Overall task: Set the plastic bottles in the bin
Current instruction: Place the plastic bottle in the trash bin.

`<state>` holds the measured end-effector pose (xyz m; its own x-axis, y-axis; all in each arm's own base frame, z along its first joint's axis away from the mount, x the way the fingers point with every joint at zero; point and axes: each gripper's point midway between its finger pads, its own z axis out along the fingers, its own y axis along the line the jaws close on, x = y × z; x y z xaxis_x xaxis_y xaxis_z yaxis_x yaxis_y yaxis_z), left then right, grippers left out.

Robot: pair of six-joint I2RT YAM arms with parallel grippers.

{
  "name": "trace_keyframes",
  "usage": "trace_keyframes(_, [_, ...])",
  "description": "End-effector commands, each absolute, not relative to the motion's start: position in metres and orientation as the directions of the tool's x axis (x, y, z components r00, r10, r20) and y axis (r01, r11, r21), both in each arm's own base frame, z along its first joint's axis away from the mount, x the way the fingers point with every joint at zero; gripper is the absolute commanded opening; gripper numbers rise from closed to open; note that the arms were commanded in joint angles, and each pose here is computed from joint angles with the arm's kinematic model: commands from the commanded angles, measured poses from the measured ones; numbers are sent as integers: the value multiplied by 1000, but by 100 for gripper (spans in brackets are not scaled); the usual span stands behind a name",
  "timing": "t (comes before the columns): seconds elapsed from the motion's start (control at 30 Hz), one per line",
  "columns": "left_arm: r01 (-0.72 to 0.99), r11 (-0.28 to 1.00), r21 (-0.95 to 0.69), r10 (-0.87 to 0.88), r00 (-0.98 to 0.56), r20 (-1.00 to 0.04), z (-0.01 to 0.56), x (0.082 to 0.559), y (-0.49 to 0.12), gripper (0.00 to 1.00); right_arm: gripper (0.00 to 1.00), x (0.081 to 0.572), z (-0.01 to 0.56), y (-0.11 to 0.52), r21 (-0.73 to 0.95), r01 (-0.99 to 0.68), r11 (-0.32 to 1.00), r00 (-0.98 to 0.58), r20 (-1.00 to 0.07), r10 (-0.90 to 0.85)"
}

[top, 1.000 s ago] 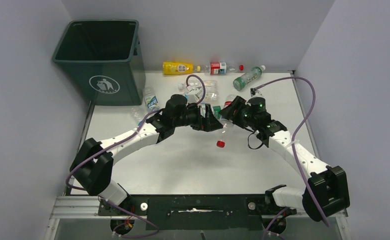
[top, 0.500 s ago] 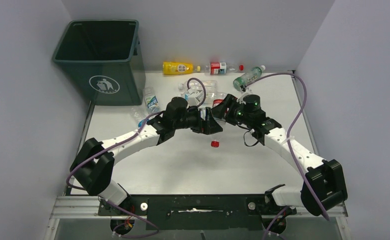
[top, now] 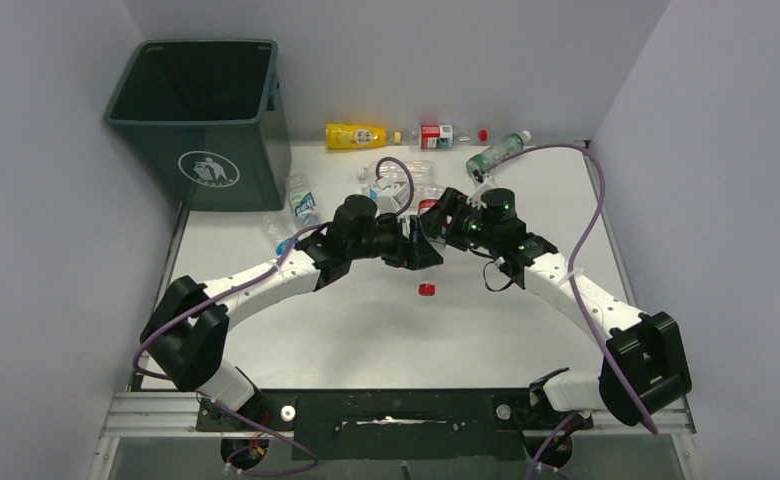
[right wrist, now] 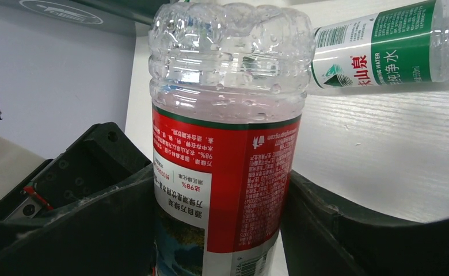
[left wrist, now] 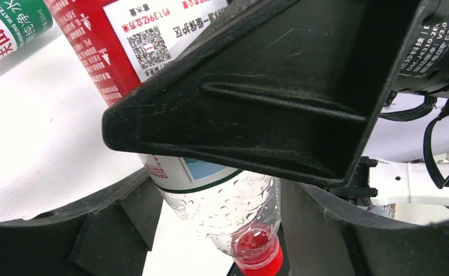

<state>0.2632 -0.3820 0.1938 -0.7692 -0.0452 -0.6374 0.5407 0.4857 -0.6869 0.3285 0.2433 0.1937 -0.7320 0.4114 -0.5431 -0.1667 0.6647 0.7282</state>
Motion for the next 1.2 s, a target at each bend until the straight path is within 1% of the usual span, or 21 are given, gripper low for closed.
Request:
trace_keyframes(0.0, [610,459,-646,-63,-703,-708,223,271,-390,62,70,335,224,257,742,-256,619,-699,-585,411])
trace_keyframes(0.13, [613,479,-628,-57,-693,-719,225,274,-387,55,78,335,225,257,738,-260,623,-698,-589,406])
trace_keyframes(0.3, [616,504,-606,-51,-679,-732,226,277,-383,52,94,334,229,253,726,-259,637,-696,-598,399])
trace_keyframes(0.37, [613,519,-596,-53,-673,-738,227,281,-379,52,97,335,231,246,715,-249,654,-687,-606,401])
trace_keyframes(0.63, [582,583,-567,-85,-651,-754,237,308,-344,52,100,335,241,198,692,-184,698,-636,-625,452])
trace_keyframes(0.83, [562,635,-530,-114,-610,-784,258,336,-308,53,98,325,241,166,668,-145,730,-599,-647,472])
trace_keyframes(1.17, [529,718,-453,-189,-478,-858,333,395,-235,53,98,311,216,164,675,-130,726,-630,-622,465])
